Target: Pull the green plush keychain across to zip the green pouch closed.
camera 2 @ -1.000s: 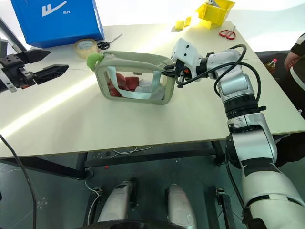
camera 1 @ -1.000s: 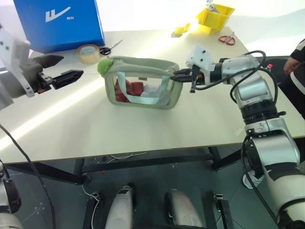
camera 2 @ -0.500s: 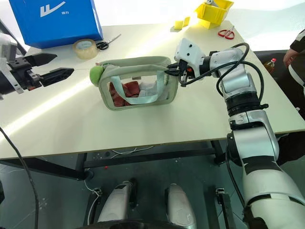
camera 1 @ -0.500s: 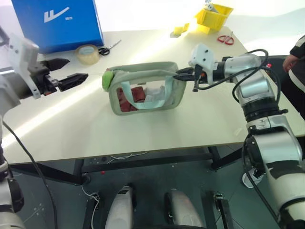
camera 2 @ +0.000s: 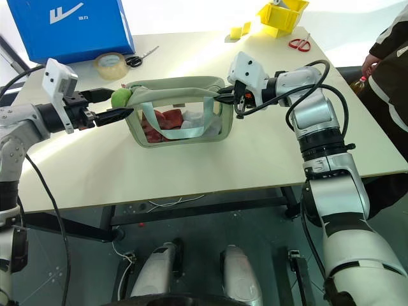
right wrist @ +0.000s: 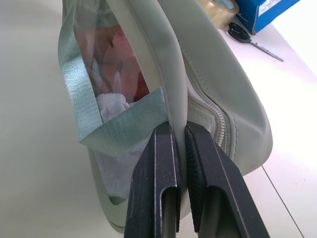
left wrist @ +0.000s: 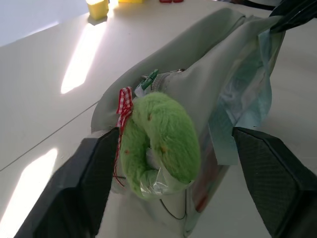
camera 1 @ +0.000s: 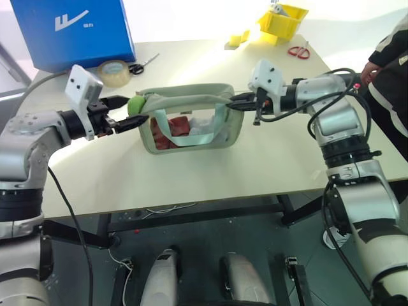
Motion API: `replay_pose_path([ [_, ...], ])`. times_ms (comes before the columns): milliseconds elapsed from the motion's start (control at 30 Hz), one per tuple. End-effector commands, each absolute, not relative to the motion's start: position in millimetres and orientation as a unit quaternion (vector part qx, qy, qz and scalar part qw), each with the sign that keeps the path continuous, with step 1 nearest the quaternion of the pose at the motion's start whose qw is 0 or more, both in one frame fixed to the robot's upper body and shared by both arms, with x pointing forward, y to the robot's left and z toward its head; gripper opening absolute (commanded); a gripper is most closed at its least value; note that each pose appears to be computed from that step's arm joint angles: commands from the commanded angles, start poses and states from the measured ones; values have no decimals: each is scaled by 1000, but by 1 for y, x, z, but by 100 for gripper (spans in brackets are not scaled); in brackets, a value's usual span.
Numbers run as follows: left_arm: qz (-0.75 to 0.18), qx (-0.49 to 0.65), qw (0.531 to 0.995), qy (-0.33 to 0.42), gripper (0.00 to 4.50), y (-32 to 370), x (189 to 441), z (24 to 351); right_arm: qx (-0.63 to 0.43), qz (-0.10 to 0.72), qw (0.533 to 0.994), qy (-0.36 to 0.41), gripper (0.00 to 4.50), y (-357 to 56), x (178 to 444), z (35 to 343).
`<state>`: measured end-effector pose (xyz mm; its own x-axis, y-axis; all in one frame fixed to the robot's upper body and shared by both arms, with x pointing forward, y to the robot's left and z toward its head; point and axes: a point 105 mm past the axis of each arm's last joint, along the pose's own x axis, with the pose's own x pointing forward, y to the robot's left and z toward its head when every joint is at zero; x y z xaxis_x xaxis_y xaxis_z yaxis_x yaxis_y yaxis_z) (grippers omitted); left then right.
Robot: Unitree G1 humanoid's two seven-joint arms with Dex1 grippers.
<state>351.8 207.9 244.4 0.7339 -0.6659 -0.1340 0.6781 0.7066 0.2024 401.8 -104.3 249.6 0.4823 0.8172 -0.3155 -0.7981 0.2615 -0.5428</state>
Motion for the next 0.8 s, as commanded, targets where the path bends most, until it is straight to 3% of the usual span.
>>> replay_pose_path([
  [33,-359,137,923,-10,218,210,352,266,-331,512,791,-41,0,-97,397,261],
  [167,-375,126,918,-31,18,204,350,285,-332,510,793,-39,0,-99,397,259],
  [200,-378,124,917,-35,8,202,350,289,-333,509,793,-38,0,-99,398,259],
  [400,-402,136,904,-56,8,177,361,300,-332,509,793,-40,0,-96,397,259],
  [633,-431,229,872,-20,8,145,372,259,-331,506,795,-43,0,-95,398,260],
  [733,-438,215,872,-34,96,151,366,272,-333,502,797,-42,0,-98,398,262],
  [800,-425,219,877,-44,190,159,367,283,-333,500,798,-40,0,-100,398,261],
])
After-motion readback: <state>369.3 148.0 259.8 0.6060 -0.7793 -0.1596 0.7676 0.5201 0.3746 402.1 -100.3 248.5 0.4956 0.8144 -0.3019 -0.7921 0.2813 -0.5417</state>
